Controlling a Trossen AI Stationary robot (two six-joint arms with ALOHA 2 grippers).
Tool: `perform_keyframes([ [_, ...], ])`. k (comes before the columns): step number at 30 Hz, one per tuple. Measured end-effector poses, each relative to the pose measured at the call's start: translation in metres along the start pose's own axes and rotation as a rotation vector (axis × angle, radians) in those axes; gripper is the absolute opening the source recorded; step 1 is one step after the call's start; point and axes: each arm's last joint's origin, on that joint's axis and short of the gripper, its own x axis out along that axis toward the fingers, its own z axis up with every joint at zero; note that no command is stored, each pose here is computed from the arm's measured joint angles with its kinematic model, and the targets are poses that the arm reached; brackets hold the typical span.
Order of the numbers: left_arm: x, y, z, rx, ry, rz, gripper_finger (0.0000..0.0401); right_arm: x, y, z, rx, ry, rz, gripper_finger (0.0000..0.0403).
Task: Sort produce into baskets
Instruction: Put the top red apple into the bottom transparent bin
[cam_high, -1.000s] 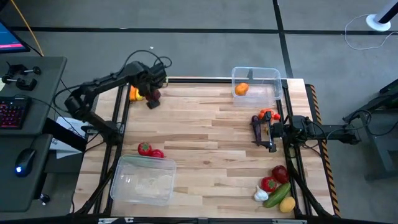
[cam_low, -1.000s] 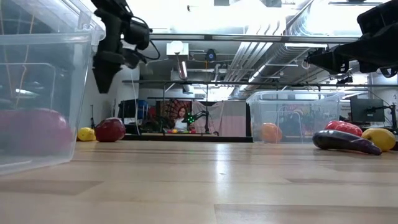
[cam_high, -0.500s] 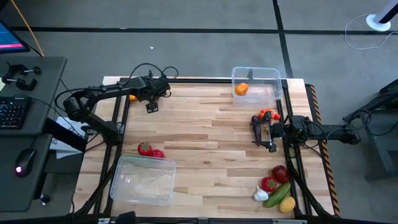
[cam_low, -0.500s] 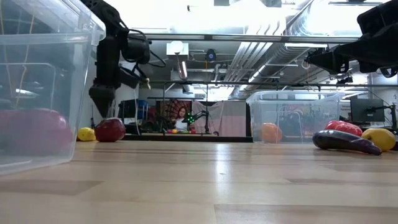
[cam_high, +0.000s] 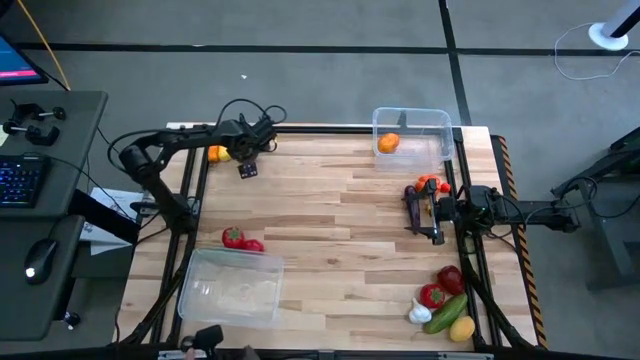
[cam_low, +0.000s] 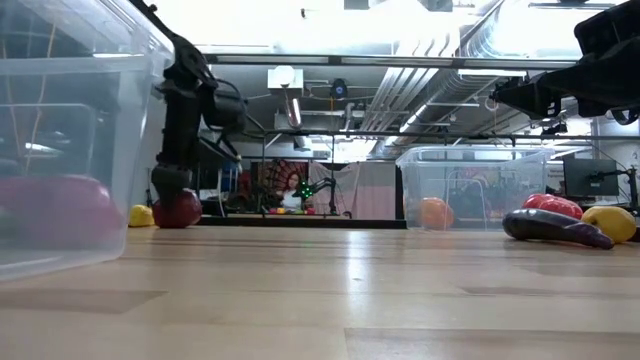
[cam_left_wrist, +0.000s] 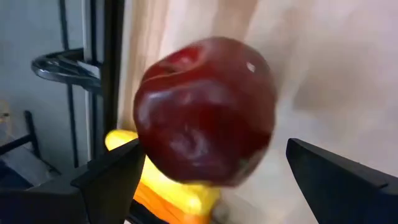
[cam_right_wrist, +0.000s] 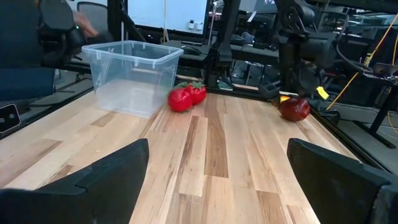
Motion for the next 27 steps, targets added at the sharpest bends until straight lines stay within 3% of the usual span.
perform_keyframes([
  [9,0.020,-0.009,0.009,0.056,0.025,-0.058,0.0376,0.000,0.000,0.000,0.000,0.000,0.000,0.0378],
  [19,0.023,-0.013,0.009,0.025,0.044,-0.113,0.0376,0.000,0.000,0.000,0.000,0.000,0.000,0.0378],
  [27,0.013,-0.015,-0.001,-0.068,0.066,-0.217,0.0305,0.000,0.000,0.000,0.000,0.000,0.000,0.0378],
])
